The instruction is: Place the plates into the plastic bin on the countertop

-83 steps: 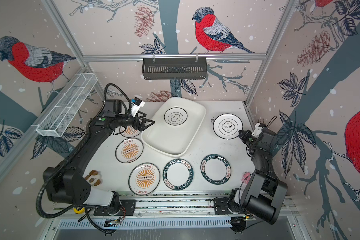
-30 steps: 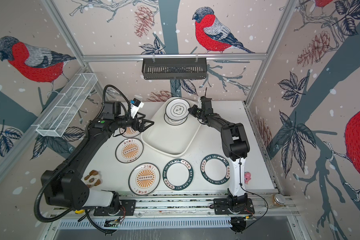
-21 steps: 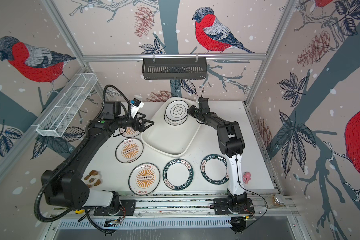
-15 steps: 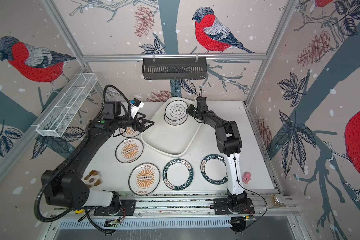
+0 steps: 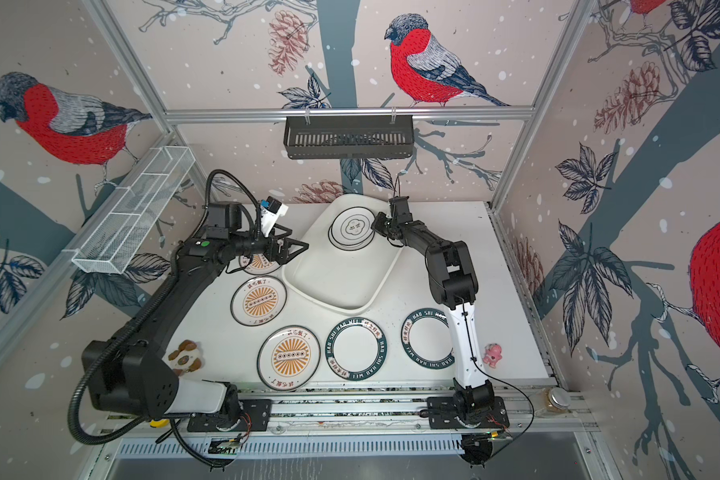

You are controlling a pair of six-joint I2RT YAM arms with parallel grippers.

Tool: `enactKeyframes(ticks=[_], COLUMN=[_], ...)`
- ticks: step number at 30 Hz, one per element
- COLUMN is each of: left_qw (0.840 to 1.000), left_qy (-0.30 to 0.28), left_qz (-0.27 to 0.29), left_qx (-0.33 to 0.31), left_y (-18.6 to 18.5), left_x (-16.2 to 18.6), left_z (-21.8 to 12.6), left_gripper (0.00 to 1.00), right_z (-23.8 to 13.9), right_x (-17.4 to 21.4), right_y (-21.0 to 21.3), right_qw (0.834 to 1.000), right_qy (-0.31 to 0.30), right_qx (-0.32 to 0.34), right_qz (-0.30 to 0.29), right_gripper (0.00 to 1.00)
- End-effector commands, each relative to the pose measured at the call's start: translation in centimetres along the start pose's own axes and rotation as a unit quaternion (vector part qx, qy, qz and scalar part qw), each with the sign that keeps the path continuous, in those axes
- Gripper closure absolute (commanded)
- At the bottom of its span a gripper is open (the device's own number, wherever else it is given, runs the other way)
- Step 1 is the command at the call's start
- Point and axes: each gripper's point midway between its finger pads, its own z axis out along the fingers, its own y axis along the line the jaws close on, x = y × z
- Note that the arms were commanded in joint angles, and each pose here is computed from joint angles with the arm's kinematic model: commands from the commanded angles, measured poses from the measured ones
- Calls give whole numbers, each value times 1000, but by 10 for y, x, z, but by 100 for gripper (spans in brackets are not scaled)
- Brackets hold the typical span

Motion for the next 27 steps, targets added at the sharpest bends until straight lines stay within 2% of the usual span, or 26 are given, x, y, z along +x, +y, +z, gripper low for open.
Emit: enactKeyframes(ticks=[1, 10, 27], left_qw=[1000, 1000, 1000], left_qy=[-10, -11, -13], left_qz=[14, 16, 15], left_qx=[9, 9, 11], left_y=[-4, -5, -7], left_x=[-5, -6, -7], left_z=[-1, -2, -3], left_gripper=[2, 2, 2], right_z=[2, 5, 2], right_x=[-5, -3, 0], right_y=[3, -2, -2], right_qw=[1000, 1000, 1000], right_qy=[-9, -4, 3], right_qx=[-2, 3, 12], right_qz=[-7, -6, -12], right_gripper=[94, 90, 76])
